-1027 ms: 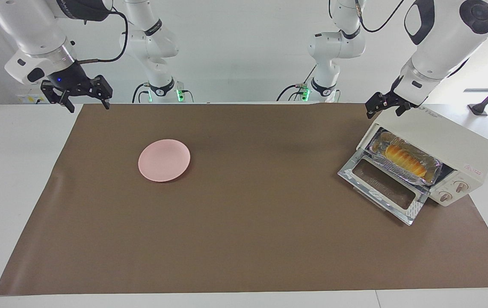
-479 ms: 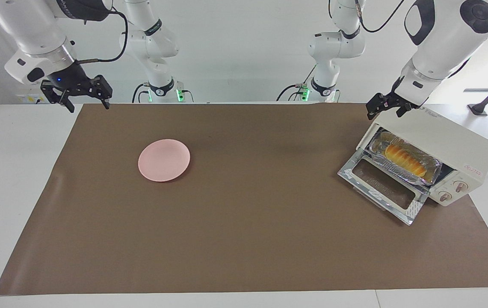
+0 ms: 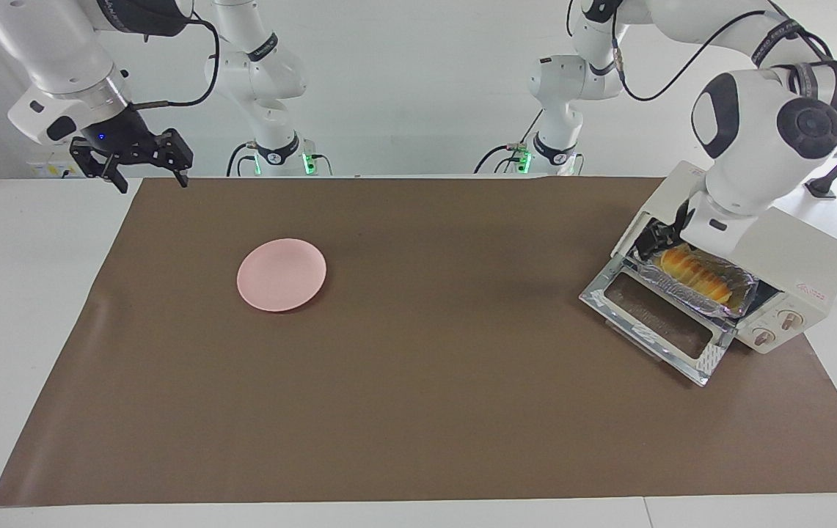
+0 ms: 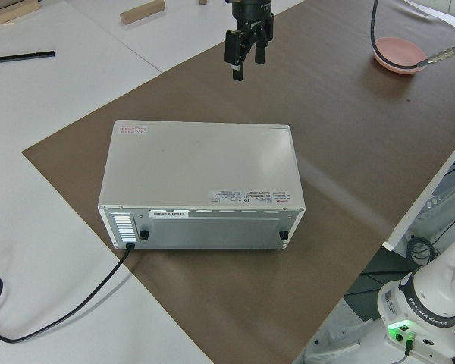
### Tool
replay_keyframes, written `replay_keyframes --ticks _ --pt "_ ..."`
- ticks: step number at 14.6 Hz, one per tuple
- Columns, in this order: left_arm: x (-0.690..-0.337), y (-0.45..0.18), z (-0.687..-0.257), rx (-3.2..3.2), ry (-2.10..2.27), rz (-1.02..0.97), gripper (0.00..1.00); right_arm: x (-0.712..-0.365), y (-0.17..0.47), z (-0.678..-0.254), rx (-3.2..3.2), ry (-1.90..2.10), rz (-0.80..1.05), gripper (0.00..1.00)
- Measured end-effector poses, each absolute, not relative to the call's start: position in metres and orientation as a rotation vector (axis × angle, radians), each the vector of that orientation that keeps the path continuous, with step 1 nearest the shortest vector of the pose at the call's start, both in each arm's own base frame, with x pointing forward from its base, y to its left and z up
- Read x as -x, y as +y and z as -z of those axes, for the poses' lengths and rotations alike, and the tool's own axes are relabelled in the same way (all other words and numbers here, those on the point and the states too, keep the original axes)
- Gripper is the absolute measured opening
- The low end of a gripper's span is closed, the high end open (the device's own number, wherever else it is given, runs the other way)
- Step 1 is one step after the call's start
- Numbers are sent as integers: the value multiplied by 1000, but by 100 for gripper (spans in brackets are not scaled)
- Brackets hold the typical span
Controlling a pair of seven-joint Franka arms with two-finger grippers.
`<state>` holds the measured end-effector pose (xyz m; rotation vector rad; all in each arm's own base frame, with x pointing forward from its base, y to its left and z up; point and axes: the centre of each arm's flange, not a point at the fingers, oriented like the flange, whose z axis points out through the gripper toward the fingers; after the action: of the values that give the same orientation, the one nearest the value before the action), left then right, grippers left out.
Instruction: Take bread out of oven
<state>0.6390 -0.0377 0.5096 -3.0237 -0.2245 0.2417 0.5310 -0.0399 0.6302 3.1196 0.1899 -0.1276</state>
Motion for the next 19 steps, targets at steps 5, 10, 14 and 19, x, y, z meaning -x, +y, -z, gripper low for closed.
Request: replay_keyframes --ticks 5,10,14,19 --pt "-664 -14 -472 2967 -446 -120 100 -531 -40 -630 -3120 190 128 100" --pt "-657 -4 -428 2906 -558 -53 100 -531 -40 -630 -3120 190 128 100" --pt "-637 12 -411 2896 -577 -69 100 -531 -40 -630 -3120 190 128 100" --pt "-625 10 -399 2875 -599 -28 100 -531 -40 -630 -3120 190 128 100"
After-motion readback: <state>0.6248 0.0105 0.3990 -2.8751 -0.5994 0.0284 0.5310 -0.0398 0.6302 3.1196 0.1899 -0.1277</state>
